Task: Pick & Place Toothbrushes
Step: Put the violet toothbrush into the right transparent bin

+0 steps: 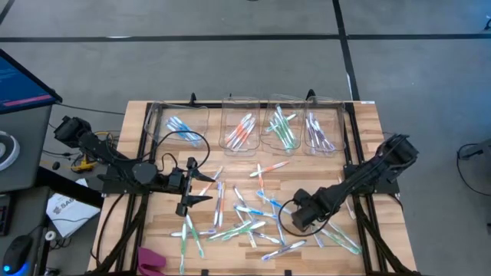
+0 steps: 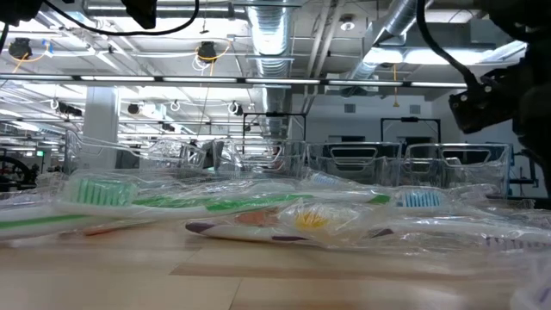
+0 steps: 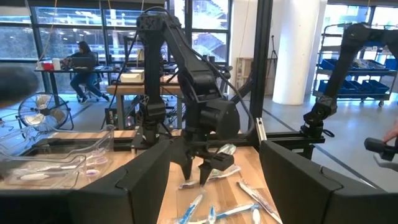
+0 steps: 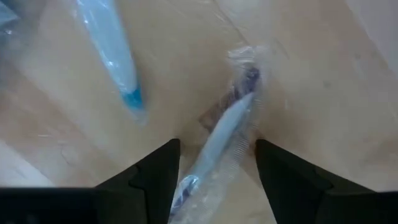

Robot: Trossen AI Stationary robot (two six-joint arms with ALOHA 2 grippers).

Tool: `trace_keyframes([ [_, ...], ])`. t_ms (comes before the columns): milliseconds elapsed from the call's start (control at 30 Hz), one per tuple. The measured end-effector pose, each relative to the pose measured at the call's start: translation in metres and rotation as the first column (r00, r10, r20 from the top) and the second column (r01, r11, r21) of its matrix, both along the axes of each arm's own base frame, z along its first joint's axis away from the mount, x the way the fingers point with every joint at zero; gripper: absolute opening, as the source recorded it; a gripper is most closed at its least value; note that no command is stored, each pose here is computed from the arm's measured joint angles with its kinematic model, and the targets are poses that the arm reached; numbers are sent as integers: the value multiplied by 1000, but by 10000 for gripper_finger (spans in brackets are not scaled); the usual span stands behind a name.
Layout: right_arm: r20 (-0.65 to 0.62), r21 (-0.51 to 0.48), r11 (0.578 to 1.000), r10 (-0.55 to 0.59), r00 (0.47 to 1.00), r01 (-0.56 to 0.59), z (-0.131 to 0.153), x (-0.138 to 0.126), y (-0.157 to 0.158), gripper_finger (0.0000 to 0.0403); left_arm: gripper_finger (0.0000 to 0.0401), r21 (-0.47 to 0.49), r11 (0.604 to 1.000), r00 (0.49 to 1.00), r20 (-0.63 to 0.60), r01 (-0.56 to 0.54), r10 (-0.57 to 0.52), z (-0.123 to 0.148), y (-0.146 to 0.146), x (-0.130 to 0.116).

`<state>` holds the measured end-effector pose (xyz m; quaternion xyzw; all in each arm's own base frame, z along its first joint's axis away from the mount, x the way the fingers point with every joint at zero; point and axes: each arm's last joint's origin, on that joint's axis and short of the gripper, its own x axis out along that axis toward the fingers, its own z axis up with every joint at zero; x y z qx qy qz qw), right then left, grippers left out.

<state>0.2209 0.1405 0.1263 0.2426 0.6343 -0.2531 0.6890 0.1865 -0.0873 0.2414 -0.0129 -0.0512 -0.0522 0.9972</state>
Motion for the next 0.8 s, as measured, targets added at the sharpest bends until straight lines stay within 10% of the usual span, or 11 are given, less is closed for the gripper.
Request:
trace_keyframes([
  [267, -29, 11, 1000, -13, 999, 13, -2, 2, -4, 170, 241, 1, 1000, 1000, -3, 0, 0, 0, 0, 0],
  [567, -23, 10, 1000, 26, 999, -26, 2, 2, -5, 18, 241, 3, 1000, 1000, -6, 0, 0, -1, 0, 0],
  [800, -27, -7, 997, 82, 996, -82, 11, 9, -3, 10, 241, 3, 1000, 1000, -6, 0, 0, -1, 0, 0],
])
